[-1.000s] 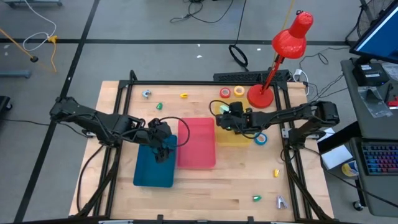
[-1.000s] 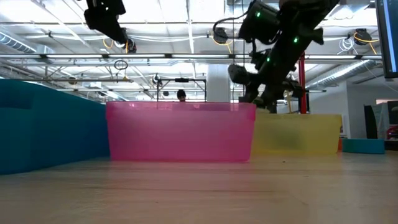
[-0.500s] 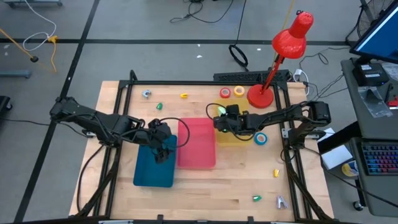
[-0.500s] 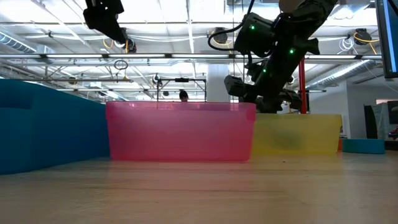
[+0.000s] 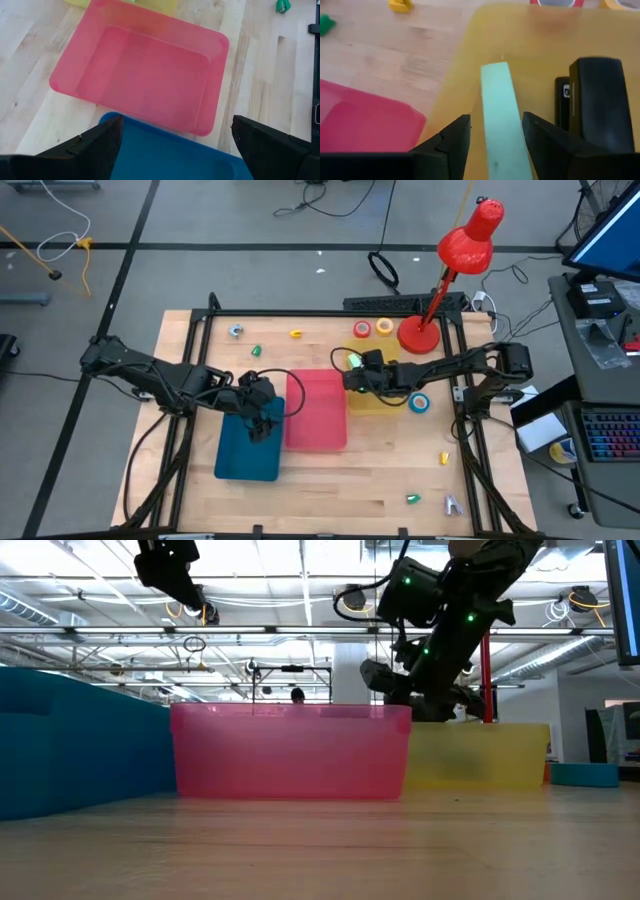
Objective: Pick and place Stapler, Stapler remover, tape
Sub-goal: Put the bottom green stapler into the yellow bin
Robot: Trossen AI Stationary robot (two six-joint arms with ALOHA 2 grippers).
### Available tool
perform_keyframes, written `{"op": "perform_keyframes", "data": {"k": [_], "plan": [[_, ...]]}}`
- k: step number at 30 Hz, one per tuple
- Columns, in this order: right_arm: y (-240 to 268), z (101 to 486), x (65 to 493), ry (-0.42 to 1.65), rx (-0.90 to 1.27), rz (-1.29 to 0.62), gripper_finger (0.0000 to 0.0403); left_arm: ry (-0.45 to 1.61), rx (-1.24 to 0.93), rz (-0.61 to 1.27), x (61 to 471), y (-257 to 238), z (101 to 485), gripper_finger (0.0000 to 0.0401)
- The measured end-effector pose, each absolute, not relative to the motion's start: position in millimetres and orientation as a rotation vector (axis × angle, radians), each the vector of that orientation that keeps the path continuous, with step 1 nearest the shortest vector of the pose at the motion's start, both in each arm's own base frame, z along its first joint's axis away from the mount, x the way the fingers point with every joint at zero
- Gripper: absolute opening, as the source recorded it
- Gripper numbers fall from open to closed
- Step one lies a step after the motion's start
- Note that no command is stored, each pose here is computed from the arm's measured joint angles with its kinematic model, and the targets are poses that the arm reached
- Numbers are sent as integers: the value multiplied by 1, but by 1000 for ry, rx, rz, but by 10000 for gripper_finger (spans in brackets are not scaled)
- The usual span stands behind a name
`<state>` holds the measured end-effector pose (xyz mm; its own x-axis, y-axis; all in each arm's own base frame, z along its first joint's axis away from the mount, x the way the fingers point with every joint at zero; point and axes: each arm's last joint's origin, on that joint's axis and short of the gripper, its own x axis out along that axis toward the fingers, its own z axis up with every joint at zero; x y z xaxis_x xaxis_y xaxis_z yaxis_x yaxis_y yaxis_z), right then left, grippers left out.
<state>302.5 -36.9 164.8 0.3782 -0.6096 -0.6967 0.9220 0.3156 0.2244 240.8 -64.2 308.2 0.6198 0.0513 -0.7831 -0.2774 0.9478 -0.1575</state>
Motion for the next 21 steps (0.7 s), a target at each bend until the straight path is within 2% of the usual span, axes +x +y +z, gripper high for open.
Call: {"op": "perform_keyframes", "data": {"k": [10,21], "plan": [[-36,225,282,438,599,-952,157,884,-275,191,241,-64,308,365],[-31,283,234,400,476,-796,139,881,-308,207,241,-64,308,365]]}}
